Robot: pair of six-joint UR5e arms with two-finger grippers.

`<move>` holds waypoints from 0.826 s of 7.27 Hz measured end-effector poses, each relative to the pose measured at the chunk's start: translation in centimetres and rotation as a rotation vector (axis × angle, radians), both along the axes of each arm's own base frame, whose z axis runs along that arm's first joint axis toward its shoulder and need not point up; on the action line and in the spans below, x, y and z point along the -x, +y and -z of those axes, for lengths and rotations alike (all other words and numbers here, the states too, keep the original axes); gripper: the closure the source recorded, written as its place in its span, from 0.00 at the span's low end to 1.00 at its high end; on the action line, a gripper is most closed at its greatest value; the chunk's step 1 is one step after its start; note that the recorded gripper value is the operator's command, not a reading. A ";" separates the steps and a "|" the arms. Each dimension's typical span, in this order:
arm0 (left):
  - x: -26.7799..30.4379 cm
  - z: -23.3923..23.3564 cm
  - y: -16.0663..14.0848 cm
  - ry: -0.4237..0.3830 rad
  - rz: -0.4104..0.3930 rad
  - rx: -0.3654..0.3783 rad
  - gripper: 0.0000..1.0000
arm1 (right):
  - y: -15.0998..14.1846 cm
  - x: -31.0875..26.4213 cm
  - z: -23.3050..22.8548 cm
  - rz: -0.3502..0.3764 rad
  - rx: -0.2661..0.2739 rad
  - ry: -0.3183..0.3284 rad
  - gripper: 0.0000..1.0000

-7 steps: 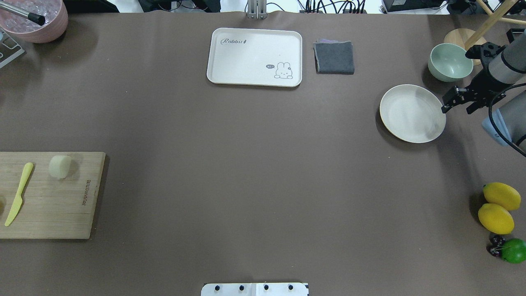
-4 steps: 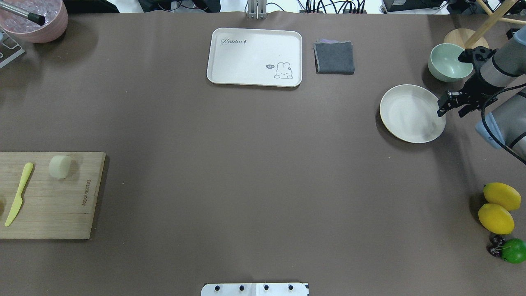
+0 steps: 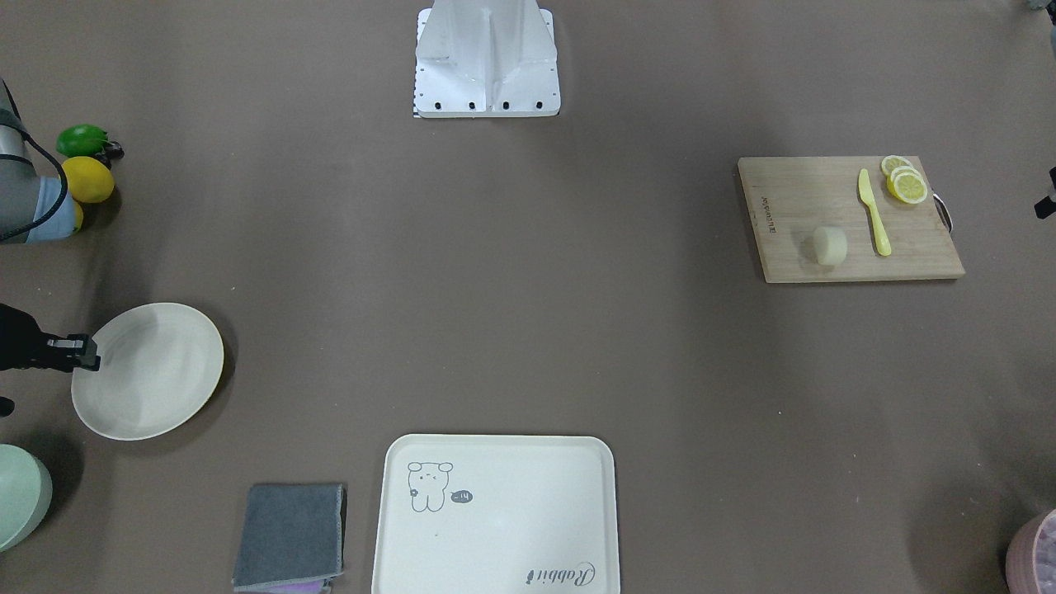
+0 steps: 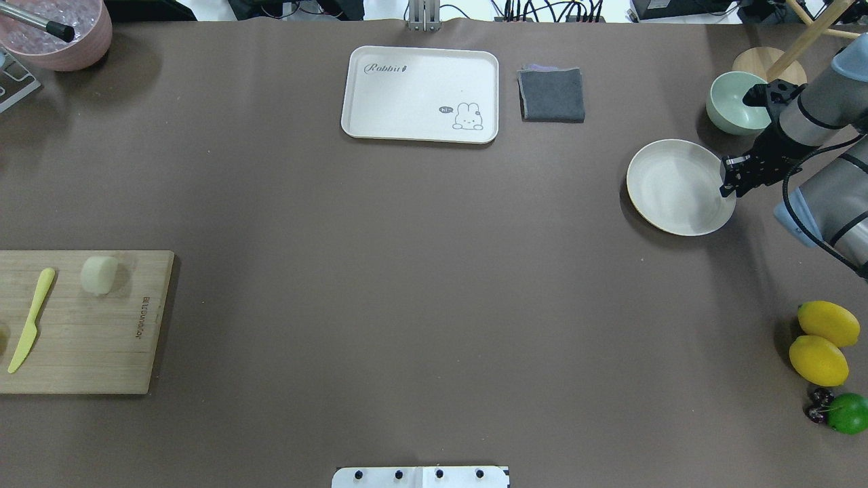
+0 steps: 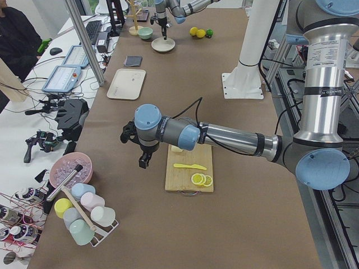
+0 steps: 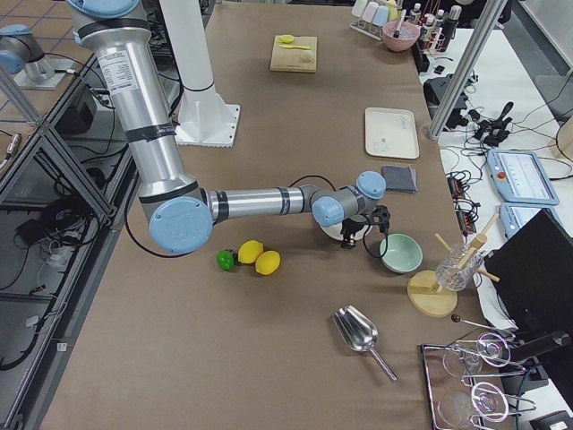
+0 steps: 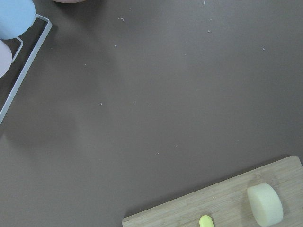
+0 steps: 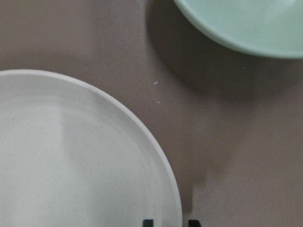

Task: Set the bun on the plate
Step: 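Reach the right gripper to the white plate rim and grasp it, then slide the white plate with the right gripper toward the table centre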

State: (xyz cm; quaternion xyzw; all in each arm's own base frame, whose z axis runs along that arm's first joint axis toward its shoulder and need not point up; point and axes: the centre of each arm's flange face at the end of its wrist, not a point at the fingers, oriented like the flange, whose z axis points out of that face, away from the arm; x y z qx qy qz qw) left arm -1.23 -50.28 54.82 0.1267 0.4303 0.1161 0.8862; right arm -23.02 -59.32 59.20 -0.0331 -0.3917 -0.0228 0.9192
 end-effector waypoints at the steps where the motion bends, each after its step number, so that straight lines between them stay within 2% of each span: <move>1: 0.0 -0.1 0.0 0.000 0.000 0.002 0.02 | 0.0 0.2 0.0 0.002 -0.004 0.004 1.00; 2: 0.0 -0.2 0.0 0.000 0.000 0.005 0.02 | -0.2 0.5 0.6 0.003 -0.013 0.001 1.00; 4: 0.0 -0.2 0.0 0.001 0.000 0.005 0.02 | -2.1 2.3 5.7 -0.028 -0.016 -0.053 1.00; 5: 0.0 -0.1 0.0 0.001 0.000 0.001 0.02 | -2.2 5.0 9.9 -0.059 0.015 -0.094 1.00; 6: -0.1 0.3 -0.1 0.005 0.014 0.011 0.02 | -0.8 8.8 14.6 -0.087 0.063 -0.134 1.00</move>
